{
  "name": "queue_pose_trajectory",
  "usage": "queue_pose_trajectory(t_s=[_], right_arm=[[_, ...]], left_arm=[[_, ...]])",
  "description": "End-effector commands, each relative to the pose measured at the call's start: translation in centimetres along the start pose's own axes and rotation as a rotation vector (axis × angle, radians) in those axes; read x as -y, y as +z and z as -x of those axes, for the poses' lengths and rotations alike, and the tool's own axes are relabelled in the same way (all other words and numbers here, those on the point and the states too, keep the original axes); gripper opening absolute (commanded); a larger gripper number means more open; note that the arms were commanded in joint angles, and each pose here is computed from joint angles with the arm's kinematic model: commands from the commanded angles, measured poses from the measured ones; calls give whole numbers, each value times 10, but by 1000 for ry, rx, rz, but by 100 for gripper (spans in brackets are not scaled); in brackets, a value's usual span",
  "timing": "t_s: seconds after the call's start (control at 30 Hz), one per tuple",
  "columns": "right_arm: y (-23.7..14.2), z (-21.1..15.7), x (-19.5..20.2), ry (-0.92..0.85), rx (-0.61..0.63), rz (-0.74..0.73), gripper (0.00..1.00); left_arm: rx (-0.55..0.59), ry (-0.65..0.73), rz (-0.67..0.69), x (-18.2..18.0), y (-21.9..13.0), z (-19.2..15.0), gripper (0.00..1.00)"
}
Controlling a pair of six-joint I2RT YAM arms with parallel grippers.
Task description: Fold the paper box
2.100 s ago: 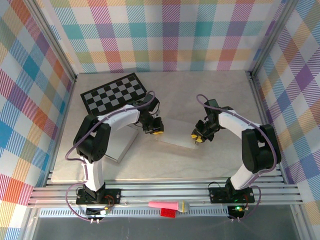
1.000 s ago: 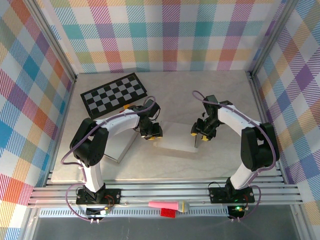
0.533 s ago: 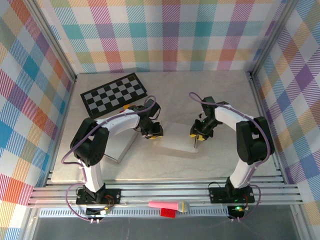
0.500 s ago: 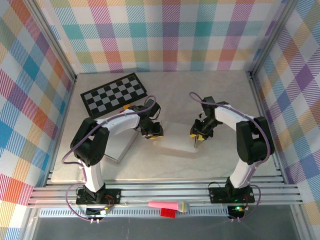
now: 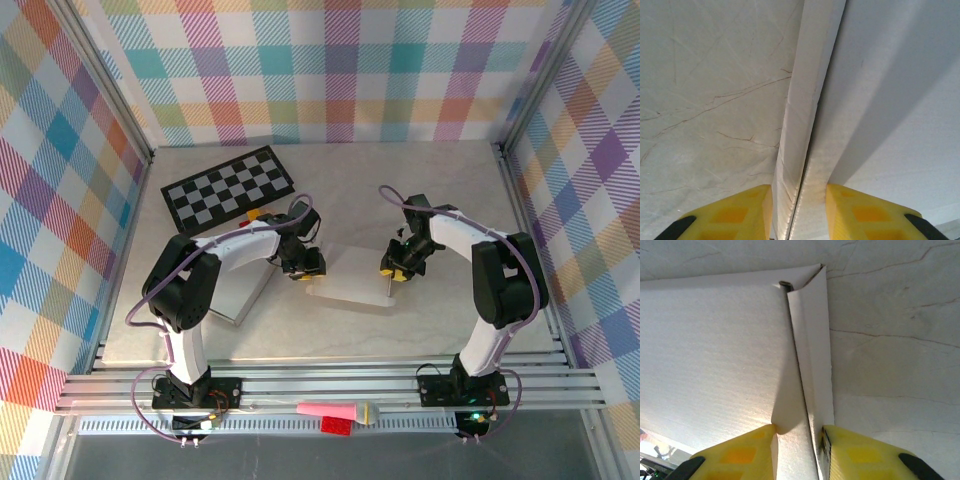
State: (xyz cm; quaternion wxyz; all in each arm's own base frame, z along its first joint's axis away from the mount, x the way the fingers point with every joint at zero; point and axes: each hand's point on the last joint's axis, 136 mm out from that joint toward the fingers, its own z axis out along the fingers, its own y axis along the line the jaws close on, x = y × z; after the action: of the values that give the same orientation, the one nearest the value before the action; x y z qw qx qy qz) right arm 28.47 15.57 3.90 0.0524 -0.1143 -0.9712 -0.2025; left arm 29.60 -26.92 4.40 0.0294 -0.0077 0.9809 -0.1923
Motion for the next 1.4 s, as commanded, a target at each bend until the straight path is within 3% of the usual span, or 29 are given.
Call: queue_pose_trajectory(t_s=[0.0,0.3,0.7,0.9,1.1,1.23,1.37], right_arm=[[18,-7,21,41,-43,-67,27],[15,-9,22,34,-31,-76,19],[31,-16,34,78,-67,-107,19],[26,-15,39,76,-50,-144,28],[15,-11,33,55,-21,-135,29],[17,-12,33,59,-30,-131,27],[23,-13,32,75,-34,-116,18]], left_arm=[[-47,14,72,-18,12,-14,33],[-42,23,57,-13,13,-11,26],[-52,-2,24,-10,21,-15,24],[-50,-16,39,-17,22,-19,24],[-38,-8,39,-15,18,-15,21],[-34,-9,24,-11,19,-14,20],[-36,-12,14,-10,19,-15,19]])
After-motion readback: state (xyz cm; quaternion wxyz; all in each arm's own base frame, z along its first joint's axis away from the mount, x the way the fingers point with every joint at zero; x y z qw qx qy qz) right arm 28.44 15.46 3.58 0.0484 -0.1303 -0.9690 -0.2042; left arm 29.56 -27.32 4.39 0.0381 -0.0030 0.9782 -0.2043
